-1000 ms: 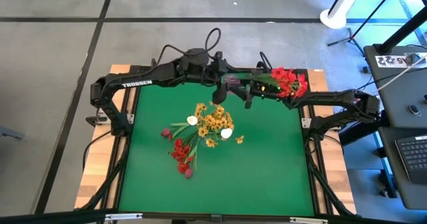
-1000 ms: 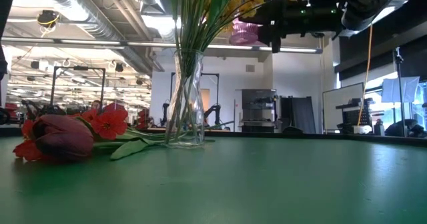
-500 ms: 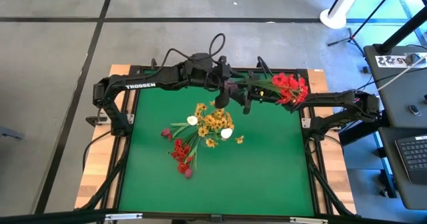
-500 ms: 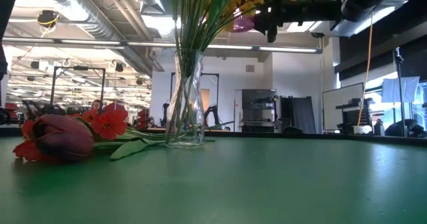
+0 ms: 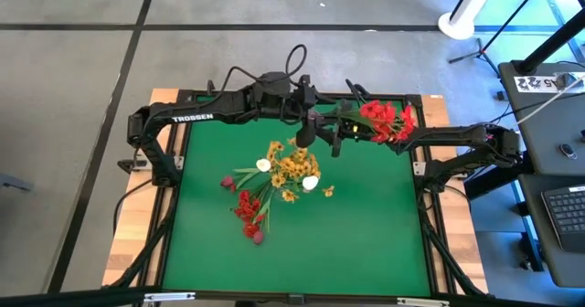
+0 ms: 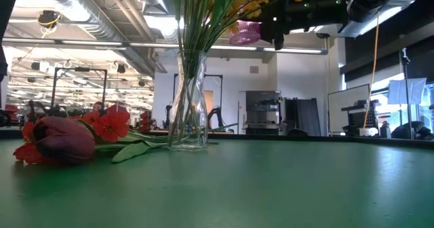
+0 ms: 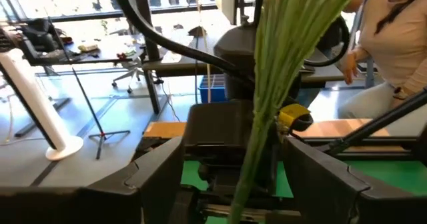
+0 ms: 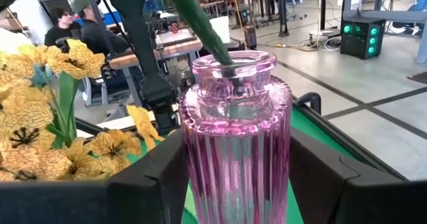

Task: Sort flowers into vase by color
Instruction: Adjust the violet vase

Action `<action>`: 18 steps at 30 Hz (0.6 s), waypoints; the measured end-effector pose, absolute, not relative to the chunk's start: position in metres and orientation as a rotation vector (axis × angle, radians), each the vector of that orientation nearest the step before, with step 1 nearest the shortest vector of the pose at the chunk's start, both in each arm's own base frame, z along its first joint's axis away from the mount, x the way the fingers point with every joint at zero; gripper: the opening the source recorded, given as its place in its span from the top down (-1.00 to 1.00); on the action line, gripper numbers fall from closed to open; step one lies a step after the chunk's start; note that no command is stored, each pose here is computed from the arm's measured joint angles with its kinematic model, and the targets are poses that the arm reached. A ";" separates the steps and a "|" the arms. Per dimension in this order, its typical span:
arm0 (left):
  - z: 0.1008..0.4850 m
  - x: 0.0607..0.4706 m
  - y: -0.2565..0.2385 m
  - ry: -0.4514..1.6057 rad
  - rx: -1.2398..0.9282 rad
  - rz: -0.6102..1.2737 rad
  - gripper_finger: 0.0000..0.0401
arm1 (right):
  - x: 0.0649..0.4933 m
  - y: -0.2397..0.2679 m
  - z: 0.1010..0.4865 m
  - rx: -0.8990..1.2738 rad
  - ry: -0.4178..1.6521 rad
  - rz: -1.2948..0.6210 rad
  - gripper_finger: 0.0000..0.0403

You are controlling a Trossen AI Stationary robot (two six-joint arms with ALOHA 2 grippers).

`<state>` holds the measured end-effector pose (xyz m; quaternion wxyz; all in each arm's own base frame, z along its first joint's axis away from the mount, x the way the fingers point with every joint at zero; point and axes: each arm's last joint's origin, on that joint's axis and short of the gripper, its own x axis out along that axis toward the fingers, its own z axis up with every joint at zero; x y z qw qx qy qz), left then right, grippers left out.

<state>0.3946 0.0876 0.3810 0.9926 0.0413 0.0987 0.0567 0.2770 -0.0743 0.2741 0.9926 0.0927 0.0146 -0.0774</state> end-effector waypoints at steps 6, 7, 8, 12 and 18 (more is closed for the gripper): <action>0.381 0.395 0.088 0.194 0.085 0.132 -0.05 | 0.277 -0.074 0.274 0.185 0.028 -0.154 -0.01; 0.381 0.395 0.088 0.194 0.085 0.132 -0.01 | 0.277 -0.074 0.274 0.185 0.028 -0.155 -0.01; 0.381 0.395 0.088 0.194 0.085 0.132 0.02 | 0.277 -0.074 0.274 0.185 0.028 -0.154 -0.01; 0.381 0.395 0.088 0.193 0.071 0.133 0.14 | 0.277 -0.074 0.274 0.185 0.027 -0.154 -0.01; 0.378 0.396 0.088 0.205 0.055 0.120 0.22 | 0.277 -0.074 0.274 0.185 0.026 -0.154 -0.01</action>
